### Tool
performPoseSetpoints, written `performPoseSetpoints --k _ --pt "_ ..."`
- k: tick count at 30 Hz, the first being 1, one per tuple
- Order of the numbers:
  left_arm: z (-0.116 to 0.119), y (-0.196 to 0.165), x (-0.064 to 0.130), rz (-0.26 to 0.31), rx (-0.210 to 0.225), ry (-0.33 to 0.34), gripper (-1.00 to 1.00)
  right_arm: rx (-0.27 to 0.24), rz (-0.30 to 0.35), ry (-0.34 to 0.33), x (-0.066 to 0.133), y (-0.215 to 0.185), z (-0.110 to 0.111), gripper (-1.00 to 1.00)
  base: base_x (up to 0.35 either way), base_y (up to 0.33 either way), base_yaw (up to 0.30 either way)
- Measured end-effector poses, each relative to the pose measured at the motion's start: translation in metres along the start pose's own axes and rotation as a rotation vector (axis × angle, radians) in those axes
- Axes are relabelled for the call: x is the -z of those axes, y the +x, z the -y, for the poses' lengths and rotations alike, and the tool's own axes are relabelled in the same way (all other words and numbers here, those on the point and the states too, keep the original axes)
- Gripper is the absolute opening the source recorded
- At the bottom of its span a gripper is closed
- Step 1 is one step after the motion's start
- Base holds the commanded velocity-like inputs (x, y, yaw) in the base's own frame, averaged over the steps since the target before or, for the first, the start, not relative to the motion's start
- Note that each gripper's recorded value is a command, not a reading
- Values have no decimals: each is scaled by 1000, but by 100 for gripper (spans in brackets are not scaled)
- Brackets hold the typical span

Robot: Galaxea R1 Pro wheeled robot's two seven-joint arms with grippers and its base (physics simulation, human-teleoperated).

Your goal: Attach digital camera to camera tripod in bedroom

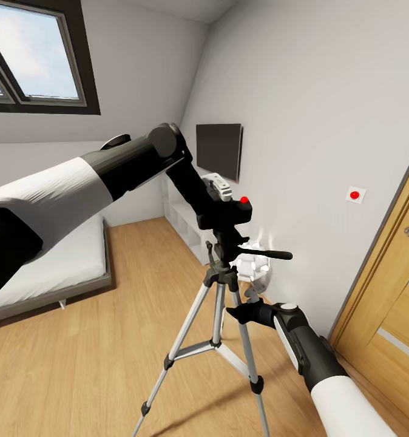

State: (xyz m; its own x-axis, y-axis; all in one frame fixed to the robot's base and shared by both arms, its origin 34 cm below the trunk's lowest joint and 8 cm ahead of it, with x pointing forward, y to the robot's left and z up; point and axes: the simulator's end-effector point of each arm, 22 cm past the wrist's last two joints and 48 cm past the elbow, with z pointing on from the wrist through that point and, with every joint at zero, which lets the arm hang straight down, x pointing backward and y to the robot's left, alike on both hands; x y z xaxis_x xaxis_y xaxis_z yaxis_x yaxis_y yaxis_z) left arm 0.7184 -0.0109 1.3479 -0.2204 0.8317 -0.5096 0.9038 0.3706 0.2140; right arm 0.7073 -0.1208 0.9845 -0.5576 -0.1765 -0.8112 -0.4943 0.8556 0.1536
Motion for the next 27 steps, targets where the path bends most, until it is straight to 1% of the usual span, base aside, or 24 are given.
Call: performPoseSetpoints --k 13,14,27 --pt "0 0 0 1 0 1 -100 0 0 0 0 0 0 -100 0 0 0" --pt "0 0 0 1 0 1 100 0 0 1 0 0 0 -100 0 0 0" --pt "0 0 0 2 -1 1 100 0 0 1 0 0 0 -100 0 0 0"
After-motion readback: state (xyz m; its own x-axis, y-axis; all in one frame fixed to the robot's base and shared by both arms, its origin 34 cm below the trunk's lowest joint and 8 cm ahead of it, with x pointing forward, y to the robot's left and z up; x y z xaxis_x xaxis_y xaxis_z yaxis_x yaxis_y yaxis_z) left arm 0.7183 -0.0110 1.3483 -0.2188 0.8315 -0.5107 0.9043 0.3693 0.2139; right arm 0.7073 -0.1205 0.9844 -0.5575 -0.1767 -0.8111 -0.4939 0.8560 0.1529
